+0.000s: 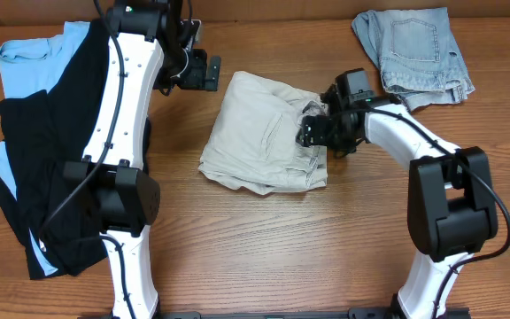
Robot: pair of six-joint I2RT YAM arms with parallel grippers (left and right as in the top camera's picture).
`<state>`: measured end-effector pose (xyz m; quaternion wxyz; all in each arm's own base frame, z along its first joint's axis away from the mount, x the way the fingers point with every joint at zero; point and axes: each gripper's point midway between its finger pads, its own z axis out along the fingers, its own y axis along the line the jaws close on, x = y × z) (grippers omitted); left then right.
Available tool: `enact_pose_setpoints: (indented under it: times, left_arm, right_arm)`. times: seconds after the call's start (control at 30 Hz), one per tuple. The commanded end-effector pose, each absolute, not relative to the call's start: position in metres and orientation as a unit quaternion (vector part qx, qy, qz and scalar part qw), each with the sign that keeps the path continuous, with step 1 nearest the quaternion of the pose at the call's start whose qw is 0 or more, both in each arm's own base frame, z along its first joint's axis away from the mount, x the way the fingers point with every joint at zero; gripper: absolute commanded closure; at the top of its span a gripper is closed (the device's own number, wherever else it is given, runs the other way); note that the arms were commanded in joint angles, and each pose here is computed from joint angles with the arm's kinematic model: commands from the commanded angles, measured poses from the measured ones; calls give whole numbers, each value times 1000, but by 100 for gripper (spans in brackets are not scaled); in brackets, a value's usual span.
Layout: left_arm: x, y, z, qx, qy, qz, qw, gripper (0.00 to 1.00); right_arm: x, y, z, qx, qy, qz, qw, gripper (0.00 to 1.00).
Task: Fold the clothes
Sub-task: 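Grasp the folded beige shorts bundle with the right gripper, then carry the beige shorts with the right gripper onto the denim shorts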
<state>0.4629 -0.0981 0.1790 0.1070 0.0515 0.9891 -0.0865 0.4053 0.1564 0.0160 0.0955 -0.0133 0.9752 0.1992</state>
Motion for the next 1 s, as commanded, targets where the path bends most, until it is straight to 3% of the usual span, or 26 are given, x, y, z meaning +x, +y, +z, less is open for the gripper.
enact_pose_setpoints:
  times: [0.0,0.07,0.13,0.2,0.27,0.43,0.67,0.97]
  left_arm:
    - [462,-90,185,63,989,-70,113,0]
    - [460,-90,185,62,990,-70,109,0]
    - [459,-89,185,62,990,-69,107,0]
    - [459,-89,185,62,990,-69,106,0]
    - [459,-91,185,63,990,-70,107,0]
    - [458,-96,185,54,990,-77,105,0]
    - [457,-96,185,55,990,-77,104,0]
    - [457,-97,185,55,990,-77,104,0]
  right_arm:
    - [389,177,-11,-41,977,202,63,11]
    - [388,183,-16,-46,977,200,62,16]
    - [389,183,-18,-46,978,192,66,39]
    - [391,183,-17,-38,978,193,68,72]
    - [394,181,-16,-22,978,197,69,94]
    - [403,194,7,-8,959,278,60,96]
    - [423,213,85,-6,901,427,74,96]
    - [437,192,203,15,876,444,186,96]
